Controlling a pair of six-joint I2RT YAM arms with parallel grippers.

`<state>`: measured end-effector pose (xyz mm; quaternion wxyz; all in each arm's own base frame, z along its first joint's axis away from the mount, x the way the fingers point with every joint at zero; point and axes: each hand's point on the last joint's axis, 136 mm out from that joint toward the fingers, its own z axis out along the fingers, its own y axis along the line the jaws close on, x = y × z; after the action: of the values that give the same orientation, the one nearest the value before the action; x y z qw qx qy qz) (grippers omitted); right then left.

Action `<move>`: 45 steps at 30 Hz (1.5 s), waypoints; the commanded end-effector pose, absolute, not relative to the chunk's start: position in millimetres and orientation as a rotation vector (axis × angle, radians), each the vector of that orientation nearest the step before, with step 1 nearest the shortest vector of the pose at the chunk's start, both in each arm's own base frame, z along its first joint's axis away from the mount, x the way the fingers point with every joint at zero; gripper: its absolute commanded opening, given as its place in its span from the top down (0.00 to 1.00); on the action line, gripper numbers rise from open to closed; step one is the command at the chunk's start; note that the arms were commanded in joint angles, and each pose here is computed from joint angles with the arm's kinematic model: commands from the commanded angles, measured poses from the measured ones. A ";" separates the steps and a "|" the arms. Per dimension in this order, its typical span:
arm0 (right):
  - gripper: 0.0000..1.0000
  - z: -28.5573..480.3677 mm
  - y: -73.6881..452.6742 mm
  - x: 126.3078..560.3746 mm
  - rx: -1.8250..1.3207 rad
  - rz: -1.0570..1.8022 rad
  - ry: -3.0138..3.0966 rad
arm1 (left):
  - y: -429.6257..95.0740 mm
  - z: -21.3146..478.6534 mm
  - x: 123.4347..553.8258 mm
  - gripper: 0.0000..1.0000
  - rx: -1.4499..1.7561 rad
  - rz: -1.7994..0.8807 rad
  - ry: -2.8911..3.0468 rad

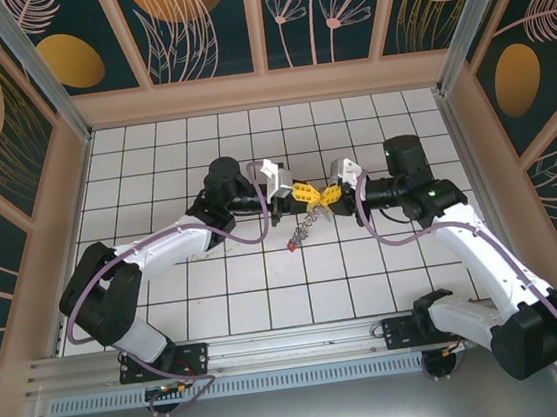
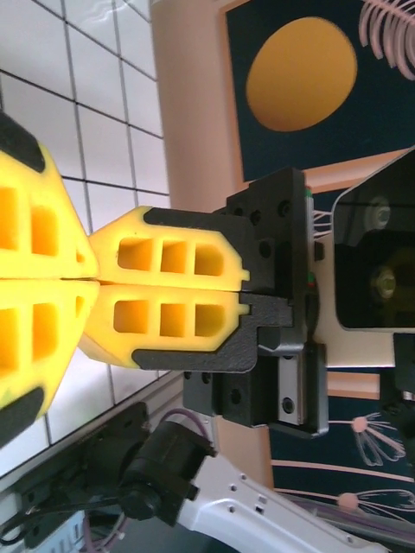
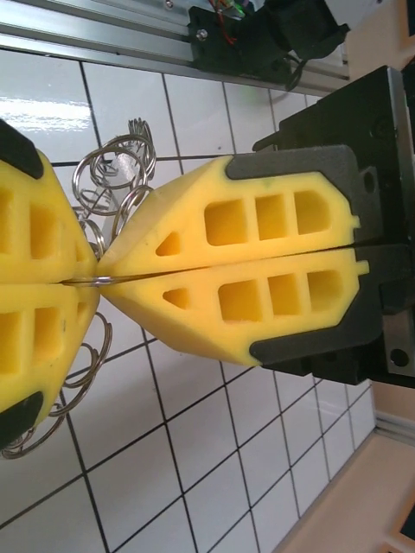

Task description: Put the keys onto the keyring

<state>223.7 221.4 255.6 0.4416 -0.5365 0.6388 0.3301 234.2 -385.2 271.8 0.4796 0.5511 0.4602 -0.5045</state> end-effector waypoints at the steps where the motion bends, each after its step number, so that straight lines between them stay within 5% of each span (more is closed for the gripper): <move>1: 1.00 263.6 219.7 225.9 -1.369 0.764 1.577 | -381.7 276.6 231.6 0.88 1.431 -1.134 1.106; 16: 1.00 249.6 226.1 230.1 -1.501 0.639 1.645 | -373.7 234.8 240.2 0.83 1.691 -0.942 1.221; 28: 1.00 246.1 238.7 231.2 -1.548 0.606 1.638 | -380.8 242.7 234.6 0.88 1.678 -1.051 1.180; 34: 1.00 251.5 242.1 232.6 -1.539 0.596 1.605 | -382.3 246.5 234.0 1.00 1.661 -1.078 1.178; 45: 0.71 266.3 217.3 221.9 -1.366 0.705 1.528 | -369.6 289.0 230.6 1.00 1.444 -1.195 1.034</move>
<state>229.4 214.2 249.3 0.4361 -0.5656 0.6538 0.2498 239.4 -372.2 239.7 0.4269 0.6032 0.4921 -0.4603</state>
